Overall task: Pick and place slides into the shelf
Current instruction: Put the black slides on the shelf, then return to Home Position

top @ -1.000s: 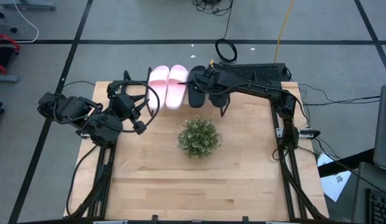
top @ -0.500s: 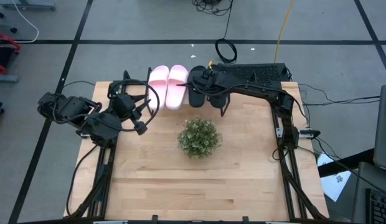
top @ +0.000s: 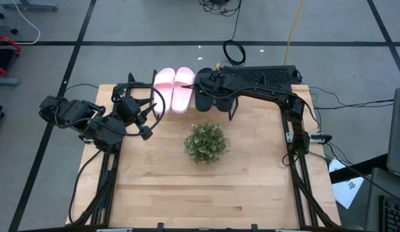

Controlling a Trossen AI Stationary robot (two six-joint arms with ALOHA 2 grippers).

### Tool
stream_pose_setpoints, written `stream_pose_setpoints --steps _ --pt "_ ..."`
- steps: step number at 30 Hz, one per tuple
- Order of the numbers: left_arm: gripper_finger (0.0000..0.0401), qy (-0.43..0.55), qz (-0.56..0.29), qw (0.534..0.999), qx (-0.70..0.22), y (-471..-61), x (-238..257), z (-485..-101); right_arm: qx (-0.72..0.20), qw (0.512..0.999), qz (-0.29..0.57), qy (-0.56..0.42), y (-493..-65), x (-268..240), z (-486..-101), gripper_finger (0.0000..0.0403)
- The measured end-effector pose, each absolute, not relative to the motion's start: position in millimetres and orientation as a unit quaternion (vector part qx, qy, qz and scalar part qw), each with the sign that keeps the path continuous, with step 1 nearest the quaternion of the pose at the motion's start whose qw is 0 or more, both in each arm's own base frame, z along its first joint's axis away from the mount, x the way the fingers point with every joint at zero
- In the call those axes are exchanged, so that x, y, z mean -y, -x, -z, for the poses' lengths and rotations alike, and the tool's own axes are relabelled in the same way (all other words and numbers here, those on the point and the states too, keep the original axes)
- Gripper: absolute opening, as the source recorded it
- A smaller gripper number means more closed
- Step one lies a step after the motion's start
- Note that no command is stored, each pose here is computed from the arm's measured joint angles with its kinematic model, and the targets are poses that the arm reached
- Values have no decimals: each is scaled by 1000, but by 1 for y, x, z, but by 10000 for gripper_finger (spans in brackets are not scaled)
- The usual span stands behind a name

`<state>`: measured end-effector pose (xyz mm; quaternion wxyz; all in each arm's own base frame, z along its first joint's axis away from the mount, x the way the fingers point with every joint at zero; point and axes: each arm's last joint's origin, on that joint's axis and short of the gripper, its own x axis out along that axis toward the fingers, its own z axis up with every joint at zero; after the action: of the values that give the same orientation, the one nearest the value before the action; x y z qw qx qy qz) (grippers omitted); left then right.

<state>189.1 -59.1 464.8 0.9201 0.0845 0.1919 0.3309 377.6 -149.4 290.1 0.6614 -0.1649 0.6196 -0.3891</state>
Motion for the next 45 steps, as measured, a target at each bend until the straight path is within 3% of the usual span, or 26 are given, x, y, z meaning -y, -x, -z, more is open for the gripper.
stream_pose_setpoints --steps 22,36,42,45 --pt "85 -102 -327 918 -199 -189 59 -465 -614 669 379 178 -378 139 -297 136" --pt "85 -130 -315 919 -200 -175 54 -471 -556 717 377 187 -360 104 -345 154" --pt "85 -43 -190 964 -180 -128 43 -486 -473 782 364 181 -330 56 -396 153" --pt "85 47 -100 978 -175 -99 35 -490 -414 823 358 153 -304 29 -424 153"
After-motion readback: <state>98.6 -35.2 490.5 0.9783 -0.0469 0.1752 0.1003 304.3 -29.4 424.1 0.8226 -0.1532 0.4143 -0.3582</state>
